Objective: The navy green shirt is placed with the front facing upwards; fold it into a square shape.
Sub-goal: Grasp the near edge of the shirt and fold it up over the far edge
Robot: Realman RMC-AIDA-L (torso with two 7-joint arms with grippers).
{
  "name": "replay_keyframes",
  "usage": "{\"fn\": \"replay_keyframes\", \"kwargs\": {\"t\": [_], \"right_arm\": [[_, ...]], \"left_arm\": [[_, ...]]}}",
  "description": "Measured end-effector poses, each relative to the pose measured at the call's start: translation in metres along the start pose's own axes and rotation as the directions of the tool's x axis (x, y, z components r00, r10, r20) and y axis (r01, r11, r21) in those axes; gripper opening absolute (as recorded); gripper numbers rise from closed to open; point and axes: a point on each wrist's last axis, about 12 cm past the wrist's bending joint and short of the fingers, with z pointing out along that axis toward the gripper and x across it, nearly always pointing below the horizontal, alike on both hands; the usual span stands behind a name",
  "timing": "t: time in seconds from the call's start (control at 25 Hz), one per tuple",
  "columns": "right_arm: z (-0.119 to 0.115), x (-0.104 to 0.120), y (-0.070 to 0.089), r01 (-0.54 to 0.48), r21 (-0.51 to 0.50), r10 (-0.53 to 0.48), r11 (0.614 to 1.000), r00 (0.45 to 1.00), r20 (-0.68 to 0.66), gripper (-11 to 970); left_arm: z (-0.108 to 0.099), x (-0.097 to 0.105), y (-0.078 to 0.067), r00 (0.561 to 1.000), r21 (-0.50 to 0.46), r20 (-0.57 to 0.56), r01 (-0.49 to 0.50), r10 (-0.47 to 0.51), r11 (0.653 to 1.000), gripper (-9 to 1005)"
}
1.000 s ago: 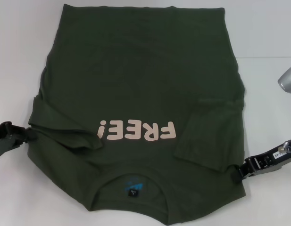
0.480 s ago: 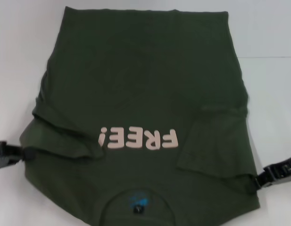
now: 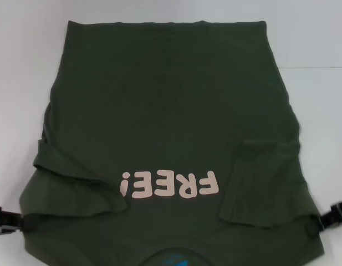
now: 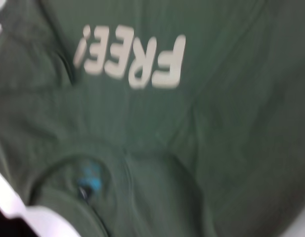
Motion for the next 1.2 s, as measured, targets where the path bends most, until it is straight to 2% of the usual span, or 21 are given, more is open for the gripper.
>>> {"fn": "replay_keyframes", "kwargs": {"t": [0.16, 0.24, 0.28, 0.56, 0.64, 0.68, 0.76, 0.84, 0.96, 1.08, 1.2], "right_arm": [[-0.007, -0.013, 0.000, -0.015, -0.011, 0.016, 1.000, 0.993, 0.114, 21], [-0.013, -0.025, 0.000, -0.036, -0.021, 0.040, 0.999, 0.975, 0.217, 21], [-0.013, -0.025, 0.000, -0.036, -0.021, 0.040, 0.999, 0.975, 0.217, 21], [-0.026, -0.054, 0.001, -0.056, -0.045, 0.070, 0.997, 0.890, 0.450, 21], [-0.026, -0.065, 0.001, -0.064, -0.031, 0.071, 0.997, 0.857, 0.511, 21], [-0.025, -0.070, 0.002, -0.067, -0.019, 0.067, 0.998, 0.843, 0.533, 21], [-0.019, -0.082, 0.003, -0.074, 0.016, 0.052, 0.997, 0.819, 0.571, 21], [-0.010, -0.095, 0.003, -0.089, 0.089, 0.016, 0.992, 0.791, 0.612, 22], [-0.004, -0.102, 0.003, -0.102, 0.149, -0.016, 0.984, 0.774, 0.633, 22], [0.004, -0.111, 0.001, -0.131, 0.218, -0.049, 0.967, 0.745, 0.665, 22], [0.010, -0.116, -0.002, -0.159, 0.261, -0.068, 0.952, 0.720, 0.690, 21]], "left_arm": [[0.016, -0.022, -0.010, 0.999, 0.013, -0.014, -0.029, 0.029, 1.000, 34], [0.024, -0.036, -0.017, 0.999, 0.013, -0.005, -0.033, 0.033, 0.999, 34], [0.028, -0.044, -0.020, 0.999, 0.008, 0.003, -0.034, 0.034, 0.999, 34], [0.034, -0.107, -0.042, 0.991, -0.100, 0.116, -0.052, 0.063, 0.994, 34], [0.044, -0.132, -0.050, 0.982, -0.180, 0.164, -0.065, 0.095, 0.982, 34], [0.044, -0.132, -0.050, 0.982, -0.180, 0.164, -0.065, 0.095, 0.982, 34], [0.055, -0.145, -0.055, 0.972, -0.234, 0.199, -0.080, 0.128, 0.969, 34], [0.068, -0.154, -0.058, 0.958, -0.283, 0.234, -0.097, 0.166, 0.954, 34], [0.086, -0.163, -0.060, 0.931, -0.350, 0.291, -0.110, 0.220, 0.930, 34], [0.097, -0.170, -0.063, 0.901, -0.409, 0.332, -0.130, 0.280, 0.903, 34], [0.108, -0.175, -0.068, 0.863, -0.484, 0.340, -0.180, 0.373, 0.857, 34]]}}
